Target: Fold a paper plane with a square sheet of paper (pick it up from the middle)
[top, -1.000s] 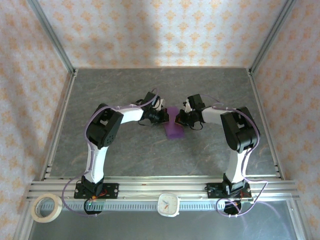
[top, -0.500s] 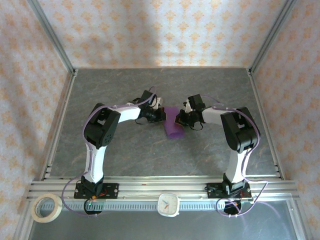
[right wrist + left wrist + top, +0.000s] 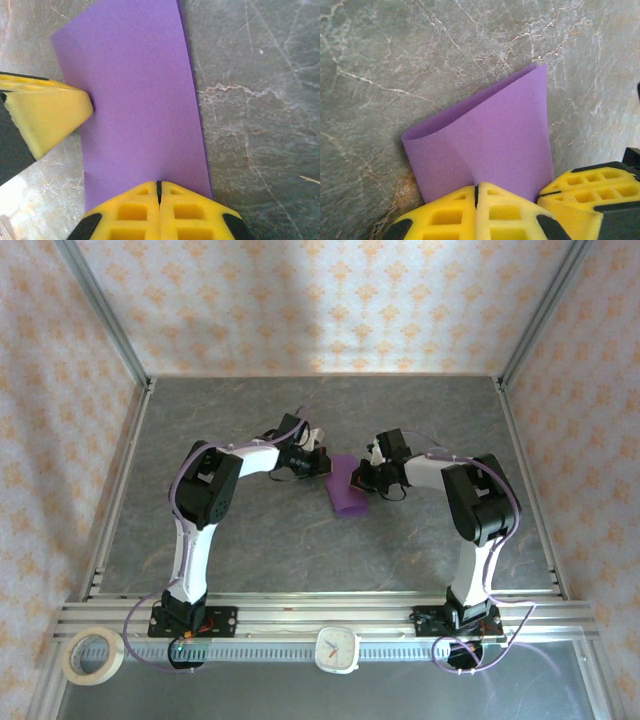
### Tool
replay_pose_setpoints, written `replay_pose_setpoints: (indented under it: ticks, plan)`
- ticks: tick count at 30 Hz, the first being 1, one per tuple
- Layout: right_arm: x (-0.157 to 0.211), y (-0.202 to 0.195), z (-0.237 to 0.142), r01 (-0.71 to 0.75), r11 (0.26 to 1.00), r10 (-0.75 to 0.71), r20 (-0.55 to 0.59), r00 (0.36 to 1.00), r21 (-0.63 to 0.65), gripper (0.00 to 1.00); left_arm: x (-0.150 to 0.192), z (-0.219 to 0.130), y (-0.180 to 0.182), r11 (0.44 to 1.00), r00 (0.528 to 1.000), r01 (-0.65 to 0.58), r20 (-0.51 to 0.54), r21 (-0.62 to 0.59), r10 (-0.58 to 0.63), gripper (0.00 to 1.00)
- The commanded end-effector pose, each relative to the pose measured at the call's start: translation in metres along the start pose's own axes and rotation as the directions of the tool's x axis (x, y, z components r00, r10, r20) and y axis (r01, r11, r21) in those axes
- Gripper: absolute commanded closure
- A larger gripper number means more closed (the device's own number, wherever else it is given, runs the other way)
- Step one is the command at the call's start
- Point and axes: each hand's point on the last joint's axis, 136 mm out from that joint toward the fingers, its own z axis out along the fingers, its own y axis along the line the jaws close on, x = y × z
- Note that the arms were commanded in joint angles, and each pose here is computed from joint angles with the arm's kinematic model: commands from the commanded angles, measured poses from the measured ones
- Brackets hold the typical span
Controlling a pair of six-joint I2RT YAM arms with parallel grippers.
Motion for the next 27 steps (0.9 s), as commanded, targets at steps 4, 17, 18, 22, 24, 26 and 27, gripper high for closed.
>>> replay_pose_setpoints:
  ticks: [4,17,18,22,24,26,27]
  plan:
    - [0.044,-0.069,0.007,-0.111,0.966,0.136,-0.094,0.986,0.235,1.00,-0.005,-0.003,0.058,0.986,0.999,0.036,-0.002,-0.166,-0.037,1.00]
    - [0.045,-0.069,0.008,-0.113,0.967,0.138,-0.096,0.986,0.230,1.00,-0.051,-0.012,0.060,0.963,0.990,0.118,0.105,-0.240,-0.095,1.00]
    - [0.046,-0.069,0.008,-0.113,0.967,0.138,-0.097,0.986,0.230,1.00,-0.052,-0.014,0.058,0.964,0.990,0.119,0.107,-0.238,-0.096,1.00]
    - [0.045,-0.069,0.008,-0.117,0.967,0.141,-0.093,0.986,0.227,1.00,-0.067,-0.034,0.037,0.972,0.983,0.108,0.171,-0.211,-0.072,1.00]
    - [0.045,-0.069,0.008,-0.118,0.967,0.141,-0.091,0.986,0.226,1.00,-0.073,-0.046,0.020,0.981,0.979,0.084,0.197,-0.175,-0.048,1.00]
    - [0.045,-0.069,0.008,-0.118,0.967,0.142,-0.091,0.986,0.226,1.00,-0.073,-0.053,0.003,0.990,0.977,0.087,0.205,-0.113,-0.063,1.00]
    - [0.046,-0.069,0.008,-0.118,0.967,0.142,-0.091,0.986,0.227,1.00,-0.071,-0.054,-0.005,0.994,0.978,0.077,0.200,-0.079,-0.060,1.00]
